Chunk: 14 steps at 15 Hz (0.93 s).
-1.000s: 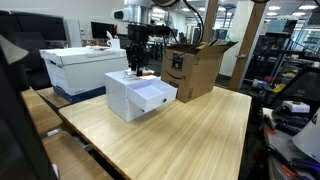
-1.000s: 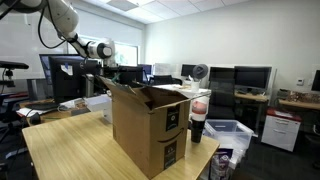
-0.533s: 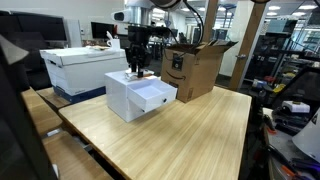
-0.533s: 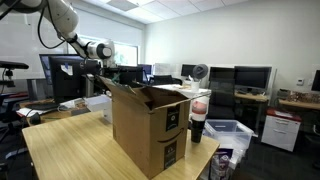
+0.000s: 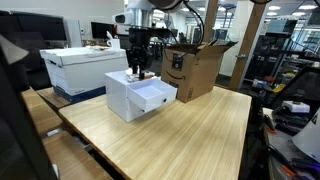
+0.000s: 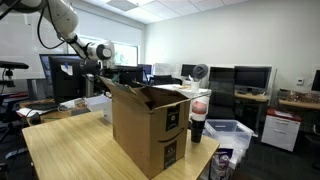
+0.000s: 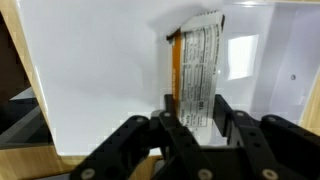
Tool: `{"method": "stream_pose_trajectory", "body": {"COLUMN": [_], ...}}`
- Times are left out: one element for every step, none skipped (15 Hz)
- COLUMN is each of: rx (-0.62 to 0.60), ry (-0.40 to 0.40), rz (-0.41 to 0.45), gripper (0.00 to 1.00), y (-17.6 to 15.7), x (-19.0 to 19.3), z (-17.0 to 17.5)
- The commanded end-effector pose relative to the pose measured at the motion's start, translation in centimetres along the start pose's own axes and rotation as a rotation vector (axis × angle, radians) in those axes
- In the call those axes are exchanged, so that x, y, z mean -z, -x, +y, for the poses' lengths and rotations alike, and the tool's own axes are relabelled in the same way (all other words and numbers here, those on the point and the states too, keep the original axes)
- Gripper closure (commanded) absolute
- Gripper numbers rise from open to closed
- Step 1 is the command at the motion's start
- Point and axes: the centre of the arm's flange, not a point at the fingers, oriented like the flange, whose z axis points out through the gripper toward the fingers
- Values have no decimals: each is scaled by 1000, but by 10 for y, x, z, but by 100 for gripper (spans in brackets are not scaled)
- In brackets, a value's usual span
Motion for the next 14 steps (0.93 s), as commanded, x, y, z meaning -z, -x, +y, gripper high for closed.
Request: {"method": "stream_pose_trajectory", "body": {"rx": [29,32,33,34,35,36,36,36,36,30,22,8,-20,-49], "ry": [4,3,2,3,6,6,8,9,10,10,13,23,38,51], "rz": [7,8,9,10,11,13,14,14,13,14,12,8,15,18], "gripper": [84,84,84,34,34,30,24,19,13,6,3,1,0,0], "y": [2,0,-1,-2,-3,-4,-4,-4,-4,-4,-2,-1,2,6], "x": [8,9,10,10,10,10,9,9,10,12,15,18,27,36], "z": [-10,-11,-12,-12,-13,-14,-14,-14,-14,-14,-14,-14,-17,-24]}}
